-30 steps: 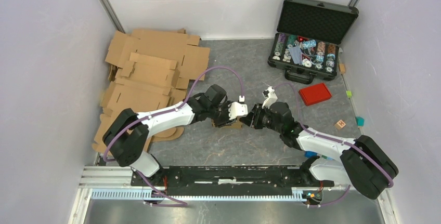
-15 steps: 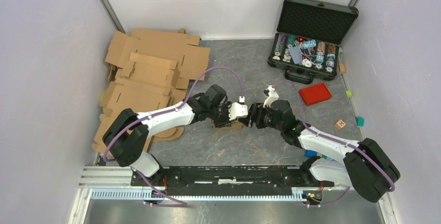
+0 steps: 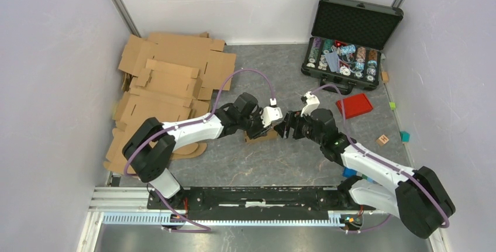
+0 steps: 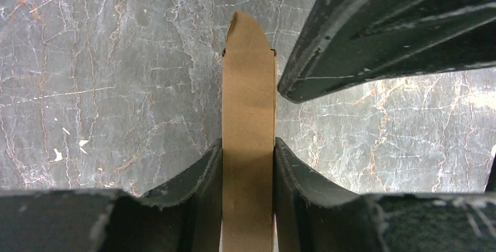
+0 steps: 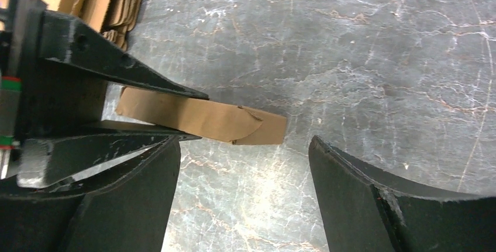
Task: Fold the paper box
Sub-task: Close the paper box at the center of the board.
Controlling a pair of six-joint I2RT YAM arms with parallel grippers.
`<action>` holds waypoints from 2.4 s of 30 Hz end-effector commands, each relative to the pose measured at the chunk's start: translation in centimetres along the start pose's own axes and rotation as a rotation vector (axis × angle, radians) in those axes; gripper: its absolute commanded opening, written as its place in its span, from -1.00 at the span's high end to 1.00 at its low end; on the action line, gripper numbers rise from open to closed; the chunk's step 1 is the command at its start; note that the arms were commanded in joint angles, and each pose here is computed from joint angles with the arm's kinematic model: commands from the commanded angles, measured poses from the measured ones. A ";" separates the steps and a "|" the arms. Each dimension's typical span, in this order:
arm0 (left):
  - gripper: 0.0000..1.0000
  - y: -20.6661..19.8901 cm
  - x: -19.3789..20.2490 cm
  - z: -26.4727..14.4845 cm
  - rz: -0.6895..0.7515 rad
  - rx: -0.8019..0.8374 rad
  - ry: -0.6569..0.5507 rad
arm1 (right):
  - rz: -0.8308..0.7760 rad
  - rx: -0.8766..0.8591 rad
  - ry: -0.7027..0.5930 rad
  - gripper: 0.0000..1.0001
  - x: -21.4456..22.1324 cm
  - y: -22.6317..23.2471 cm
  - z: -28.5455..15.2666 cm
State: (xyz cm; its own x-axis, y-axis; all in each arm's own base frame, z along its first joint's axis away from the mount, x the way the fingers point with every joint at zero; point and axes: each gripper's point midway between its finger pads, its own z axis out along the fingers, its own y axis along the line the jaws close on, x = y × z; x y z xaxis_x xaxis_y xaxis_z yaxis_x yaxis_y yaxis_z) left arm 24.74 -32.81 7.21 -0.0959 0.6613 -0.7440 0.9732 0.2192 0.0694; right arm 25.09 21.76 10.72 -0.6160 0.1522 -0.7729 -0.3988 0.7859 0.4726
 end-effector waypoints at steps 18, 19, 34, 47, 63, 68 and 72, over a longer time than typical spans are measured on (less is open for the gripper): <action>-0.21 0.7 -1.1 0.2 -0.081 -0.036 -0.026 | 0.009 -0.058 -0.036 -0.60 -1.4 0.1 1.9; -0.22 0.7 -0.9 0.3 -0.085 -0.034 -0.021 | 0.009 -0.062 -0.036 -0.60 -1.4 0.1 2.0; -0.37 0.7 1.5 0.9 -0.073 -0.056 0.022 | 0.044 -0.132 0.032 -0.54 -0.1 1.1 3.2; -0.18 0.8 1.3 0.7 -0.068 -0.065 0.009 | 0.004 -0.110 0.021 -0.55 -1.0 0.8 2.9; -0.17 0.5 -0.1 -0.9 -0.053 -0.071 -0.038 | -0.202 -0.015 -0.047 -0.59 -2.3 -1.4 0.1; -0.22 0.5 0.4 -0.3 -0.060 -0.059 -0.018 | -0.295 0.015 -0.098 -0.59 -3.1 -2.0 -0.8; -0.16 0.5 1.0 0.1 -0.064 -0.057 0.008 | -0.374 0.067 -0.086 -0.50 -3.0 -3.2 -1.0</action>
State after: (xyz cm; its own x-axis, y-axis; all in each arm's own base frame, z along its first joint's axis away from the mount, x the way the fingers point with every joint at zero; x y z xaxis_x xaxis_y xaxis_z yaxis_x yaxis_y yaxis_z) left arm 24.67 -31.69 6.38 -0.1567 0.6566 -0.7378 0.9533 0.2959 0.0609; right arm 26.86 19.68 12.31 -0.4380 -0.0089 -0.8989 -0.5401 0.8020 0.2552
